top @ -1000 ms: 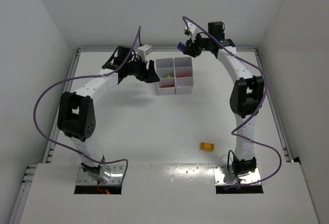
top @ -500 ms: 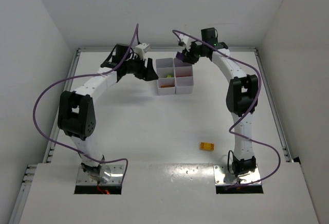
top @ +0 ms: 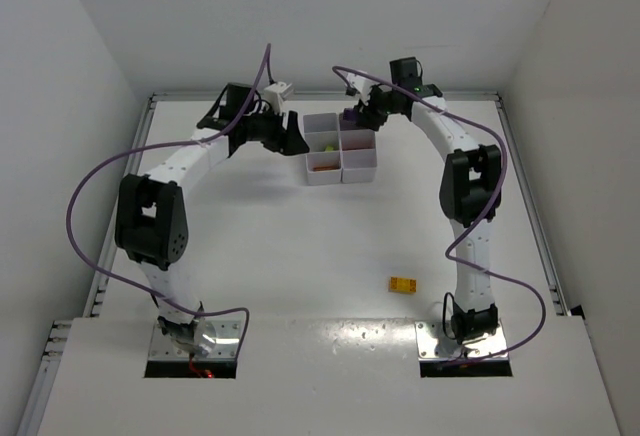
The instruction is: Sort the legos into containers by color
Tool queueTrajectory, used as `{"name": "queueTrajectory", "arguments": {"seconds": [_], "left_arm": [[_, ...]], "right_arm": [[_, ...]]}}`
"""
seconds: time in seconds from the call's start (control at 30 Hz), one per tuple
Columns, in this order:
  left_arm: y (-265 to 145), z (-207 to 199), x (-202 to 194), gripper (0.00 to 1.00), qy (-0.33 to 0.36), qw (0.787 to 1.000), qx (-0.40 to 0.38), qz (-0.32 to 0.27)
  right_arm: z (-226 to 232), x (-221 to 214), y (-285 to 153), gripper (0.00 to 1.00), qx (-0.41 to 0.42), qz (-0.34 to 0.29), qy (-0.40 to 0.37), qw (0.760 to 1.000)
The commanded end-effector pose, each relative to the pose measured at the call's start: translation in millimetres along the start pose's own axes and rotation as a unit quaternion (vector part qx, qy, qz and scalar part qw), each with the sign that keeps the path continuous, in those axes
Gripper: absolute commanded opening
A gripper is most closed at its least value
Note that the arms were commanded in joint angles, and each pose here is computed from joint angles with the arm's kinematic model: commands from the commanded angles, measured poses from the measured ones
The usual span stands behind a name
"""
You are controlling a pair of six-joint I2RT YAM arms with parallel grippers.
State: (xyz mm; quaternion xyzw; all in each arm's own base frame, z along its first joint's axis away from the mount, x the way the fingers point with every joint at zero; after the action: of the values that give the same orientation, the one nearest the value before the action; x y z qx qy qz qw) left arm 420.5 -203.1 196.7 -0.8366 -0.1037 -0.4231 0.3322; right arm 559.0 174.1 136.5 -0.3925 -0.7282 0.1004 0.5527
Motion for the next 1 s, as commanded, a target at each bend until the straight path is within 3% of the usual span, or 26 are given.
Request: {"name": "queueTrajectory", "arguments": {"seconds": [0.0,0.13,0.23,0.33,0.47,0.6,0.73,0.77,0.9,0.97], "left_arm": [[1,1,14,0.66,0.011,1.0,-0.011,-0.015],[1,0,14,0.66,0.011,1.0,-0.016,-0.014],[0,-10,16,0.66,0.023,0.999,-0.033,-0.015],[7,-33,13,0.66,0.064,0.997,-0.053,-0.01],[25,-84,-12,0.66,0.108,0.988,-0.103,0.033],[73,-144,-59,0.66,0.167,0.956,-0.199,0.133],[102,-188,-113,0.66,0.223,0.916,-0.258,0.21],[103,-201,-120,0.66,0.242,0.907,-0.272,0.212],[110,-247,-172,0.66,0.304,0.862,-0.32,0.25],[112,-265,-200,0.66,0.324,0.844,-0.332,0.269]], "right_arm": [[1,4,-11,0.52,0.0,0.005,-0.005,1.0],[0,17,-18,0.6,0.002,-0.013,-0.006,1.0],[-5,42,-35,0.6,-0.01,-0.039,-0.005,0.999],[-24,81,-76,0.6,-0.05,-0.083,0.024,0.995],[-49,94,-145,0.6,-0.146,-0.122,0.105,0.976],[-49,34,-226,0.61,-0.257,-0.077,0.215,0.939],[-19,-15,-264,0.61,-0.283,-0.043,0.306,0.908],[-12,-21,-288,0.61,-0.298,-0.039,0.317,0.9],[33,-56,-309,0.61,-0.295,-0.024,0.37,0.88],[45,-50,-327,0.61,-0.311,-0.027,0.359,0.88]]}}
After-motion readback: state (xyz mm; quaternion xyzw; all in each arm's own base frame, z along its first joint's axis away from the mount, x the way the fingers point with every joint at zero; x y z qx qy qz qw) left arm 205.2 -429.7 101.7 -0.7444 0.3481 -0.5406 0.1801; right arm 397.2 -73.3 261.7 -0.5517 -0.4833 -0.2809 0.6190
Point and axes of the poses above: each gripper's point midway between its finger pads, its own y axis out along the fingers, its own z axis along the line the jaws close on, x = y × z, the point moved 3 cm from there along -y, back along the fingers, and after that the axes turned 2 degrees about -y, right-handed, at the moved point
